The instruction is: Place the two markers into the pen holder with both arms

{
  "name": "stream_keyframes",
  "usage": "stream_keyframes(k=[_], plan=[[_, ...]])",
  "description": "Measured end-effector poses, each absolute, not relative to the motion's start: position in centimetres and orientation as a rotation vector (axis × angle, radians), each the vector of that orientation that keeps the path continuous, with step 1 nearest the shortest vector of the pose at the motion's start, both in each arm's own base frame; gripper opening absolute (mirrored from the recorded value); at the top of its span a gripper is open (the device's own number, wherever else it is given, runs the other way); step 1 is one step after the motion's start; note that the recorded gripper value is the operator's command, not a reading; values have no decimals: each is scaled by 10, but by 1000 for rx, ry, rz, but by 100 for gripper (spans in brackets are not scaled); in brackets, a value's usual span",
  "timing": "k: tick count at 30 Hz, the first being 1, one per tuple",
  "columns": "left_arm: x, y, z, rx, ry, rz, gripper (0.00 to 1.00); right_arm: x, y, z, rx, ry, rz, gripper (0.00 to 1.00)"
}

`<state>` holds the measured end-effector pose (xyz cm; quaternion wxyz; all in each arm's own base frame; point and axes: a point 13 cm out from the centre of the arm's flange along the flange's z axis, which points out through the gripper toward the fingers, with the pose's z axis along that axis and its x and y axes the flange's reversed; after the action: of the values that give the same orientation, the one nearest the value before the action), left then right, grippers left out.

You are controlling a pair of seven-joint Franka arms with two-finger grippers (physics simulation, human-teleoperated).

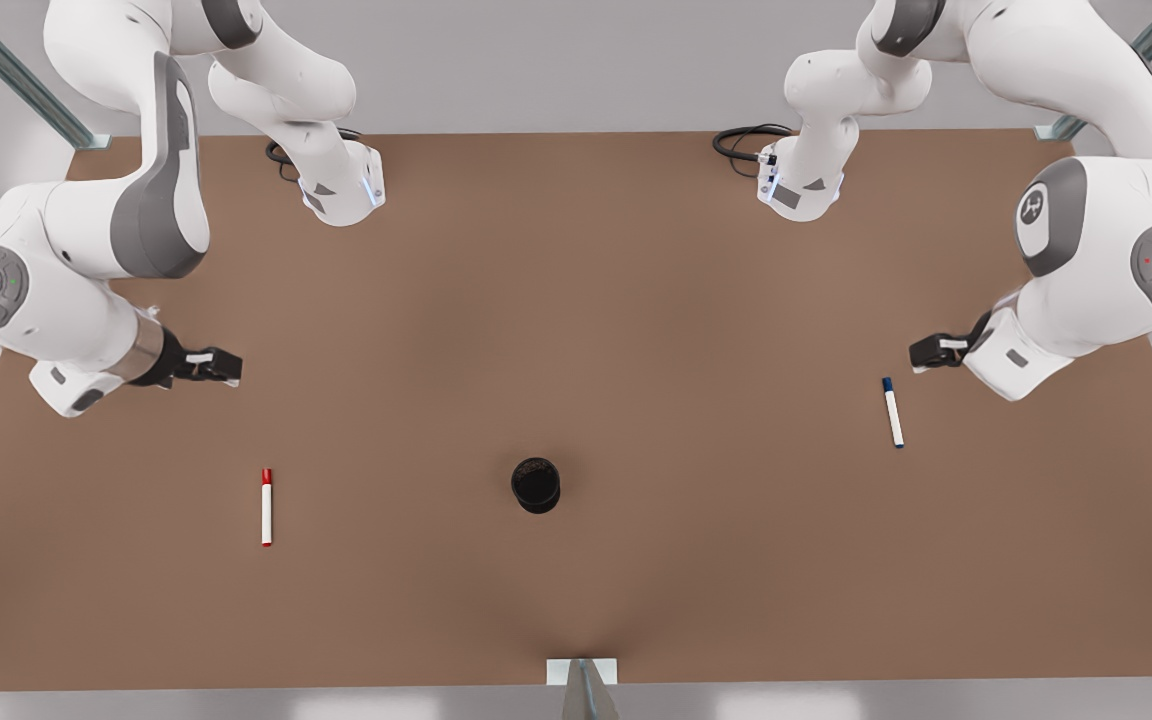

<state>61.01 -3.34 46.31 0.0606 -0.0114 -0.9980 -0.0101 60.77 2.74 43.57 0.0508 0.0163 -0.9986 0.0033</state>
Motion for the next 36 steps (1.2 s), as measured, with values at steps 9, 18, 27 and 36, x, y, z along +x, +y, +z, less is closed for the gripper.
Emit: stream_keyframes(k=[9,18,27,36], plan=[[627,29,281,81,-2914,-12,100,666,36,339,45,-3025,-19,100],[610,72,163,144,-3022,30,100,729,-10,162,-26,-3039,-69,100],[605,91,130,80,-3081,7,100,748,-39,95,-6,-3080,-19,100],[579,107,79,65,-3068,13,100,751,-43,72,74,-3112,29,87]])
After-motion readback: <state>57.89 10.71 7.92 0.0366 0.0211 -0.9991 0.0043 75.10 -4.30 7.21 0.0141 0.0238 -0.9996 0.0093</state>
